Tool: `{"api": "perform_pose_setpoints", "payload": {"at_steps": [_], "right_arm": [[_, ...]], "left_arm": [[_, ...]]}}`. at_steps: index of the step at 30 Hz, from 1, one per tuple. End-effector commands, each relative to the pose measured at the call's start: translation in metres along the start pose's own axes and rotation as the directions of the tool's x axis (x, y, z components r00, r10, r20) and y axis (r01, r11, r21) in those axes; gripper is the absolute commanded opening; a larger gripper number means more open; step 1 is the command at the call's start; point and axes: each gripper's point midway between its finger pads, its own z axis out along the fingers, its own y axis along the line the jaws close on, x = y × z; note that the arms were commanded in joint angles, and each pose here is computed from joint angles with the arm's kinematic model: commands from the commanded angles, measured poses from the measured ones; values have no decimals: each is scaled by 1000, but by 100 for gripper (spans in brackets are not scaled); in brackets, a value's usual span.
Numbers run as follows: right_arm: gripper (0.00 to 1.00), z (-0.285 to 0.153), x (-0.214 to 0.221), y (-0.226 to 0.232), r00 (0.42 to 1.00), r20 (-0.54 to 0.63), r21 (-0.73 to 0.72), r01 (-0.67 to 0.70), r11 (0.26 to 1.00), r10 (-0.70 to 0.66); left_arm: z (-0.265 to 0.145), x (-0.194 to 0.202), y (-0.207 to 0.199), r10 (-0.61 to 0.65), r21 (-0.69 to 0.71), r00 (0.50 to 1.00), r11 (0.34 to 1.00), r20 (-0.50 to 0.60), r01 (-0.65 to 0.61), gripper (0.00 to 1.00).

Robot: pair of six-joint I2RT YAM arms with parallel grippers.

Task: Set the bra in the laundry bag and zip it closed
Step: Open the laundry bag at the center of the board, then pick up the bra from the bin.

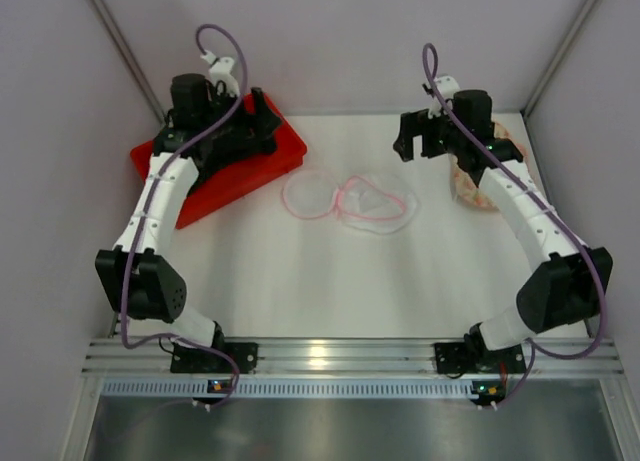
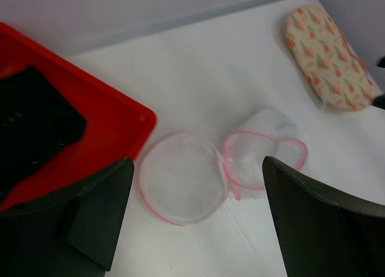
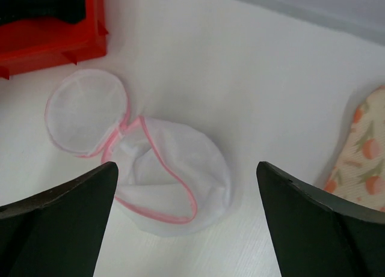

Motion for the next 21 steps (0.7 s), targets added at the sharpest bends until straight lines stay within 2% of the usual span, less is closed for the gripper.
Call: {"api": "perform_pose_setpoints", "payload": {"at_steps": [1,3,5,11,17,21], "right_arm": [[99,-31,-48,-13,981,133,91,129,987,-141],[99,-35,-47,-12,977,120,25,175,984,-177],[99,-36,-41,-8,981,98,-18,167,986,-165],[99,-26,-4,-4,992,29,-75,125,989,-123],[99,-20,21,-7,994,-24,-82,100,992,-102],[99,-16,31,-8,995,-51,-91,84,992,-89]], "left_arm": [[-15,2,77,-23,-179,999,984,-37,16,95],[-14,2,130,-27,-284,999,959,-45,13,95],[-7,8,167,-47,-313,997,950,-63,25,94],[35,32,206,16,-193,991,980,-136,-42,91],[80,56,248,5,-239,984,970,-177,-49,86],[96,58,262,6,-259,984,965,-175,-52,85]]}}
